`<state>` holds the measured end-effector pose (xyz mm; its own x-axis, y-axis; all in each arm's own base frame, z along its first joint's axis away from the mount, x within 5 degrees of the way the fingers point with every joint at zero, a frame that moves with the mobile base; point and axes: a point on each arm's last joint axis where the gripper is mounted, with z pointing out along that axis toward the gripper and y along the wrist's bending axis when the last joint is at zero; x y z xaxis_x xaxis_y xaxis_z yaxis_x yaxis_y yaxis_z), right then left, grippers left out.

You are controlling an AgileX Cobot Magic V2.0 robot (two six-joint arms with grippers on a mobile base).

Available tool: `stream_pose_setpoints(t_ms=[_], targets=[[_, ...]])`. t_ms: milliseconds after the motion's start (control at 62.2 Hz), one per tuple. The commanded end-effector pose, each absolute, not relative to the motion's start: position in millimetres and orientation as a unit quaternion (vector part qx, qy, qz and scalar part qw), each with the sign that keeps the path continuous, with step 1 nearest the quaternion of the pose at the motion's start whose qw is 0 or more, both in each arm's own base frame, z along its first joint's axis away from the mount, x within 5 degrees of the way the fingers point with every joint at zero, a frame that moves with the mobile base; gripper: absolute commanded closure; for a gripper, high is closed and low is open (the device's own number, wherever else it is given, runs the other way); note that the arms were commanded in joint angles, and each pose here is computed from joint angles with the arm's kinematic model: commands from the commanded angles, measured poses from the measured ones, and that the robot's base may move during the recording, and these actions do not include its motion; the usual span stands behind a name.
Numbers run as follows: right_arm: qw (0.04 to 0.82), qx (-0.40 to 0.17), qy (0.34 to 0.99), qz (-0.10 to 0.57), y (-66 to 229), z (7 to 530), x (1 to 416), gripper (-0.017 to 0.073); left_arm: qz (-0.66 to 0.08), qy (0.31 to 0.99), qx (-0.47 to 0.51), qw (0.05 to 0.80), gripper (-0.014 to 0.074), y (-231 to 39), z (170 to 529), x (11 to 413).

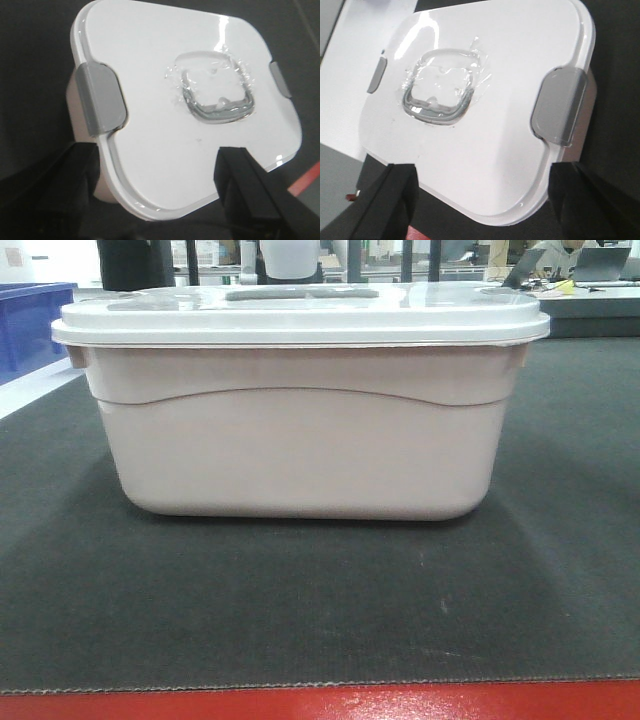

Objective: Grab white bin and place on right shelf
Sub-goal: 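Clamp both grippers on the bin's lid rim ends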

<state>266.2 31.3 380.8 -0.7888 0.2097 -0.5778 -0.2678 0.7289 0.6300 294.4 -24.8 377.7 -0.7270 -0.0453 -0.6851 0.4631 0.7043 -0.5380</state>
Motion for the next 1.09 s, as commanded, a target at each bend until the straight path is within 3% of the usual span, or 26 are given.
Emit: stream_pose_setpoints(t_ms=[0, 177, 370, 772, 1077], targets=[[0.36, -0.033, 0.828, 0.428, 19, 399, 269, -0.0073, -0.455, 0.8, 0.126, 0.371, 0.0204, -18, 395, 301], [0.35, -0.031, 0.797, 0.491, -16, 383, 286, -0.0073, -0.494, 0.798, 0.103, 0.328, 0.0204, -8, 361, 331], [0.312, 0.005, 0.799, 0.514, -28, 349, 315, -0.0073, -0.518, 0.801, 0.07, 0.292, 0.0204, -3, 325, 356], [0.252, -0.004, 0.769, 0.588, 12, 302, 355, -0.0073, -0.569, 0.764, 0.033, 0.301, 0.0204, -2, 308, 377], [0.24, -0.022, 0.768, 0.594, 36, 294, 361, -0.0073, -0.578, 0.762, 0.065, 0.285, 0.0204, -33, 308, 376]])
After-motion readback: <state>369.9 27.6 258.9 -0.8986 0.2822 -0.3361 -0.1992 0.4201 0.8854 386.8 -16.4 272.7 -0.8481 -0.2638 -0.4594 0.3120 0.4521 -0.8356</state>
